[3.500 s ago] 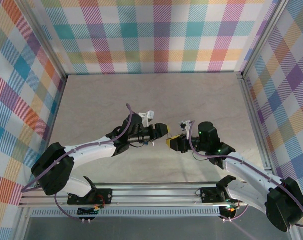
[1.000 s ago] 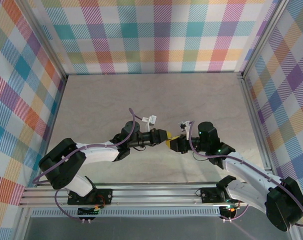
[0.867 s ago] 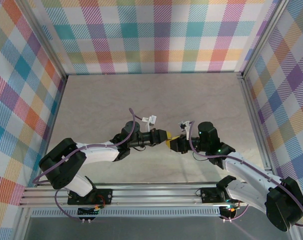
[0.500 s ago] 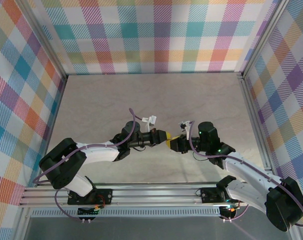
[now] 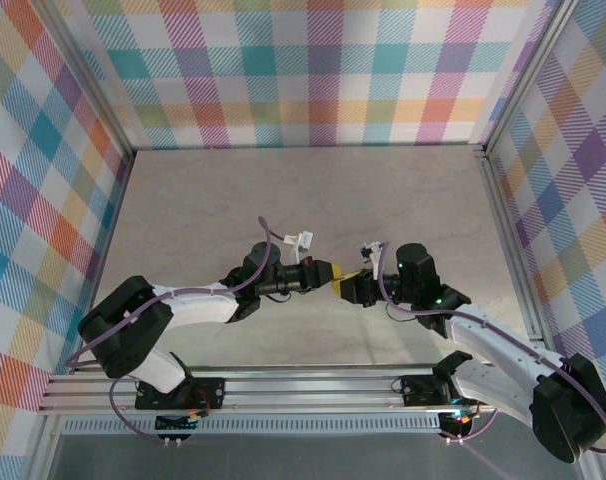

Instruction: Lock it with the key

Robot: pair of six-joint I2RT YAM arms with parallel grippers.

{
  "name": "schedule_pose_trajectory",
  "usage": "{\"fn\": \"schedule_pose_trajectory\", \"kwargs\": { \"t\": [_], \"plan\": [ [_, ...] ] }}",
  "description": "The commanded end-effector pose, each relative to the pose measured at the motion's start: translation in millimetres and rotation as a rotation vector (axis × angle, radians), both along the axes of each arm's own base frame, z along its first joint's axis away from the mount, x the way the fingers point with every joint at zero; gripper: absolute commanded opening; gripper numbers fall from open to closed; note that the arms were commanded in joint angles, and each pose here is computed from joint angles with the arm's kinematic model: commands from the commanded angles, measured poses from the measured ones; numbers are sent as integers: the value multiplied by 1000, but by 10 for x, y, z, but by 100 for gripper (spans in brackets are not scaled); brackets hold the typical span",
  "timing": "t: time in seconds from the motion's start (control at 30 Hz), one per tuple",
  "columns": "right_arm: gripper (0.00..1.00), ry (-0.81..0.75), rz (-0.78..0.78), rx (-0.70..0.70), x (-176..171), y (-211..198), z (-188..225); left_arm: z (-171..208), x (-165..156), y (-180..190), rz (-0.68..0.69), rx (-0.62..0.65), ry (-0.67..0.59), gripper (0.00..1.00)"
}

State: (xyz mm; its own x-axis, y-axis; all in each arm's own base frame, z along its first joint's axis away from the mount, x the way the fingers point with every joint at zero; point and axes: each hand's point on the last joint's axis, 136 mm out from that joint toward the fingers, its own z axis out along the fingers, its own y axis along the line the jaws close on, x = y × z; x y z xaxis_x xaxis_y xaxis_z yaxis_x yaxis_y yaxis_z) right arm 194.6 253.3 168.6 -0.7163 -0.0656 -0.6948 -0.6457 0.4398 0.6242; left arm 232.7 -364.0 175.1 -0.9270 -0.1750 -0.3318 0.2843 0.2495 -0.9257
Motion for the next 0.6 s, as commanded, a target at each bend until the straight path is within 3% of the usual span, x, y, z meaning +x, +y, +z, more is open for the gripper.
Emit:
{"fn": "schedule_pose_trajectory", "kwargs": {
  "t": [0.0,0.37,0.5,0.57],
  "plan": [
    [26,-49,36,35,-8,60,167,193,-38,-52,-21,-38,-52,0],
    [40,-63,14,27,7,27,158,118,56,89,72,55,-63,0],
    [52,-73,3,27,9,8,177,85,96,126,101,67,-62,0],
    [53,-81,-12,26,19,-13,192,95,112,148,117,68,-71,0]
  ]
}}
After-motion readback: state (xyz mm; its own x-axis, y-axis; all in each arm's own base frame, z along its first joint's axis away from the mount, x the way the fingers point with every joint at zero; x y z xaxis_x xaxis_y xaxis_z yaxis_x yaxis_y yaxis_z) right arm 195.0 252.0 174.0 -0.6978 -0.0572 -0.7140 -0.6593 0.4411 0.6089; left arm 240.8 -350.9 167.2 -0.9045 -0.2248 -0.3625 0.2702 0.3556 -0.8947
